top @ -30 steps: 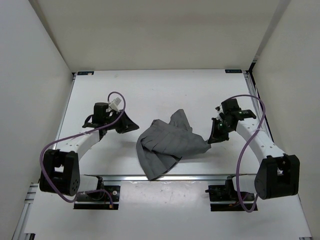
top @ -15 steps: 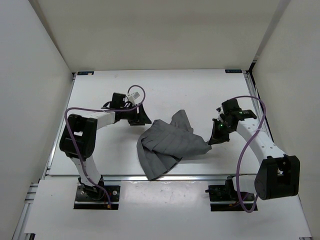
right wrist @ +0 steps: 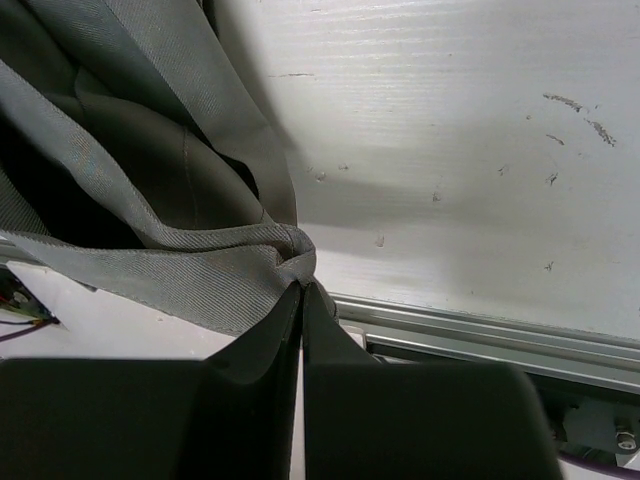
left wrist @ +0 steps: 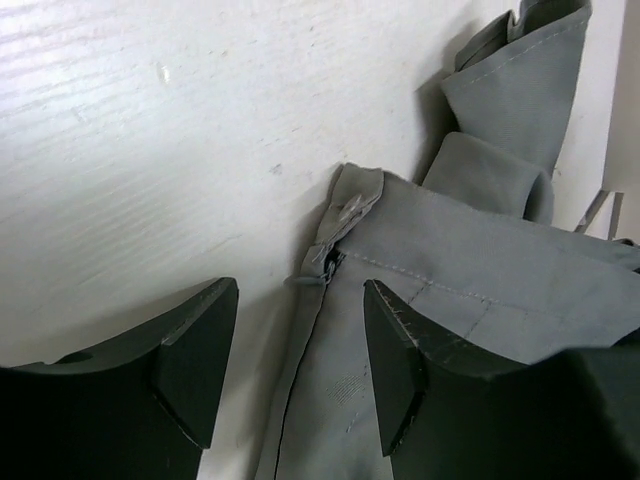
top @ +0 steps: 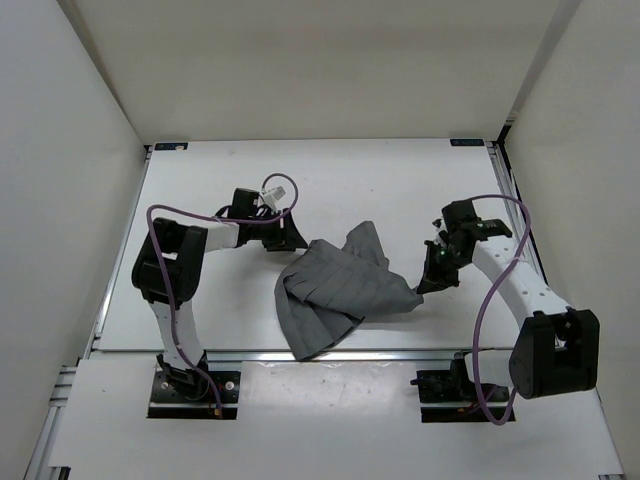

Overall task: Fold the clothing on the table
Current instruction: Flatten the skirt out

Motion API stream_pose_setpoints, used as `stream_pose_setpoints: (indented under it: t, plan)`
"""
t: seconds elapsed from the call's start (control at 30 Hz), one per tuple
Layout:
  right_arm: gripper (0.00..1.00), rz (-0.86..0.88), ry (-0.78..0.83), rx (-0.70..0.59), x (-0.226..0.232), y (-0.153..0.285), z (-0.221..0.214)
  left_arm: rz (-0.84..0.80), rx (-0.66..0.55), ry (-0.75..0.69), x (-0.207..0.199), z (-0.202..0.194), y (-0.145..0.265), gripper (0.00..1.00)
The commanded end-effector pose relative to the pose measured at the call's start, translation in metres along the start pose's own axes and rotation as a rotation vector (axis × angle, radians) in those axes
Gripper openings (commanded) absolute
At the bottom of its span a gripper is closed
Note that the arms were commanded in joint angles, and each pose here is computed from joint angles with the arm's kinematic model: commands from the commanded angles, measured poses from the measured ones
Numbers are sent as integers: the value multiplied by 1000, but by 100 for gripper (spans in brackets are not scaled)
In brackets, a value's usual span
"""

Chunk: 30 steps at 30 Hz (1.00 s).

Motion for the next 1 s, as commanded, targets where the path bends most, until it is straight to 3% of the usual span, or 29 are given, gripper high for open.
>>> stream_pose_setpoints:
  t: [0.0,0.33,0.4,0.47,0.53,0.63,0.73,0.87,0.97]
  plan:
    - [0,-2,-5,3,6,6,3,-81,-36,-27,-12,9,-7,64]
    - [1,-11,11,2,8,5,13,-177,20,2,-29,-3,-27,52]
    - [0,-16,11,16,8,3,12,-179,9,23,-30,-4,-28,40]
    - [0,-12,9,10,10,4,15,-216,-5,76,-30,-5,-26,14]
    - [0,-2,23,7,13,4,15,-289,-72,70,-42,9,-21,0]
    - [0,4,25,-23,16,9,23,-311,-142,77,-57,40,4,0]
    - [0,32,40,-113,25,24,45,-322,-231,-13,-81,81,43,0]
    - [0,62,81,-243,41,51,83,-328,-377,-112,-114,123,99,0]
    - [0,90,133,-413,61,97,121,-352,-447,-127,-126,150,130,0]
Point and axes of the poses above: each gripper's point midway between its finger pads, its own y axis back along the fingers, its own x axis along the line the jaws close on, z = x × y, the point moved 6 cm from there along y, back along the fingers, and after that the axes turned 8 degrees about -y, right-handed, at the moved point
